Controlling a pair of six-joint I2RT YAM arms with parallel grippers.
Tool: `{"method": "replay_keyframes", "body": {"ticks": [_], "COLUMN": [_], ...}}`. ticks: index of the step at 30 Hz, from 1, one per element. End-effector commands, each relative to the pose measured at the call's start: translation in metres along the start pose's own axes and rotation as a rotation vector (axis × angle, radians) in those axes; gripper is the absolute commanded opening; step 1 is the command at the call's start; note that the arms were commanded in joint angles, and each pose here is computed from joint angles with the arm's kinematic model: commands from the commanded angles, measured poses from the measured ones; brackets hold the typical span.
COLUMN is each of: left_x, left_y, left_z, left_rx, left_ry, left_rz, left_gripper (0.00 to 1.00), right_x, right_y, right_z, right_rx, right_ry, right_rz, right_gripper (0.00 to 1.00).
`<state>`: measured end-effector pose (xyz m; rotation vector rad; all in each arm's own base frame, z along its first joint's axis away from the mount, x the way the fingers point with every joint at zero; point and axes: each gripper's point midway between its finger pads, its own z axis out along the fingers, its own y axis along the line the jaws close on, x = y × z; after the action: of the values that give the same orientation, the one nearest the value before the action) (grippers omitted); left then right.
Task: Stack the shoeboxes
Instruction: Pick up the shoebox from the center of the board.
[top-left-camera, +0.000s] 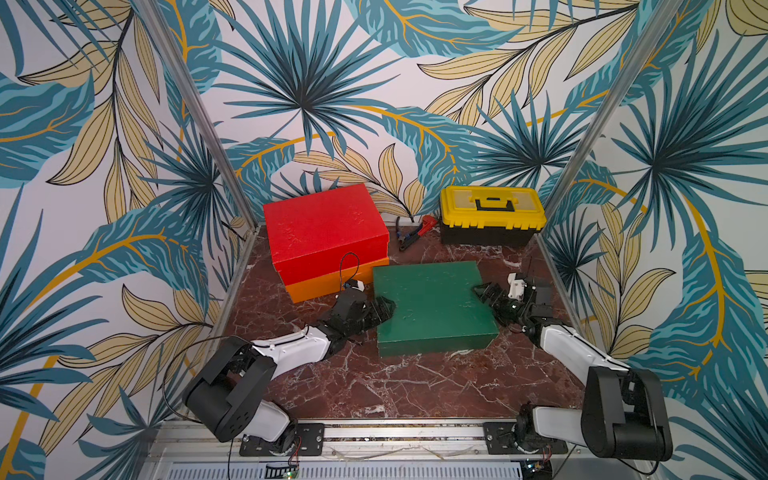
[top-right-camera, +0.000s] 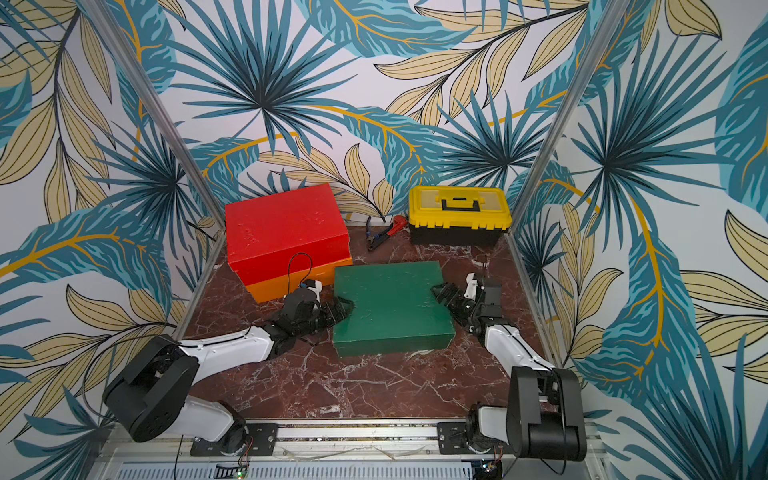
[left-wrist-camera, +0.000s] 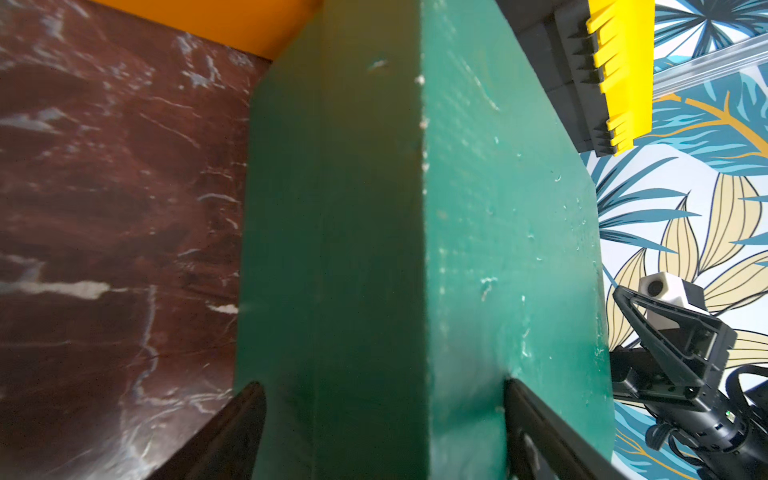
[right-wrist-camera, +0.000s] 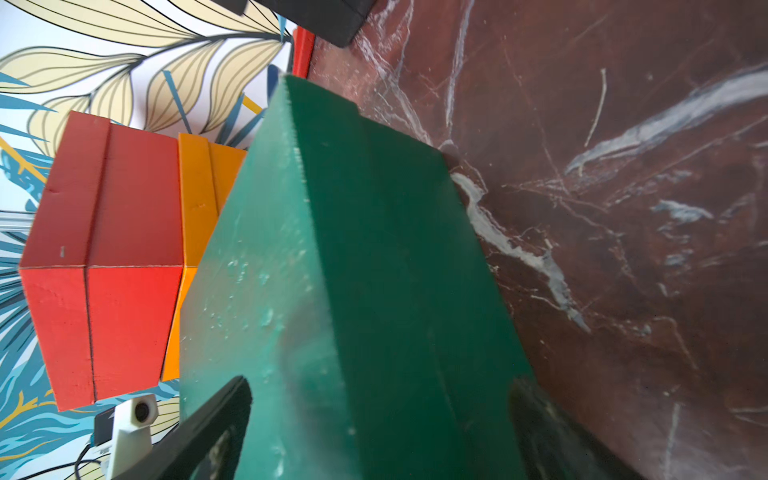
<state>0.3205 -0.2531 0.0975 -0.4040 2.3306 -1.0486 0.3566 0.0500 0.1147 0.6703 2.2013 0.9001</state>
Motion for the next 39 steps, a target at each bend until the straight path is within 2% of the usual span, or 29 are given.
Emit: {"method": "replay_keyframes", "body": {"ticks": [1, 10, 15, 26, 39], "left_x": [0.044, 0.046, 0.048, 0.04, 0.04], "left_y": [0.022, 0.023, 0.02, -0.014, -0.057], "left_z": [0.017, 0.019, 0.024, 0.013, -0.004], "left_rx": [-0.058, -0.059, -0.044, 0.053, 0.164], "left_ry": [0.168, 0.173, 0.193, 0.196, 0.196], "left_rz": [-0.003, -0.016, -0.019, 0.005, 0.047], "left_gripper": [0.9, 0.89, 0.89, 0.85, 0.82], "right_x": [0.059, 0.067, 0.078, 0.092, 0.107], "right_y": [-0.009, -0.001, 0.009, 0.069, 0.114], "right_z": [0.004, 0.005, 0.013, -0.001, -0.018], "right_rx": [0.023, 0.024, -0.008, -0.084, -0.171], "right_ry": [0.195, 0.206, 0.254, 0.267, 0.282], "right_rz": [0.076, 0.047, 0.057, -0.036, -0.097], "right_gripper": [0.96, 0.95, 0.89, 0.84, 0.83]}}
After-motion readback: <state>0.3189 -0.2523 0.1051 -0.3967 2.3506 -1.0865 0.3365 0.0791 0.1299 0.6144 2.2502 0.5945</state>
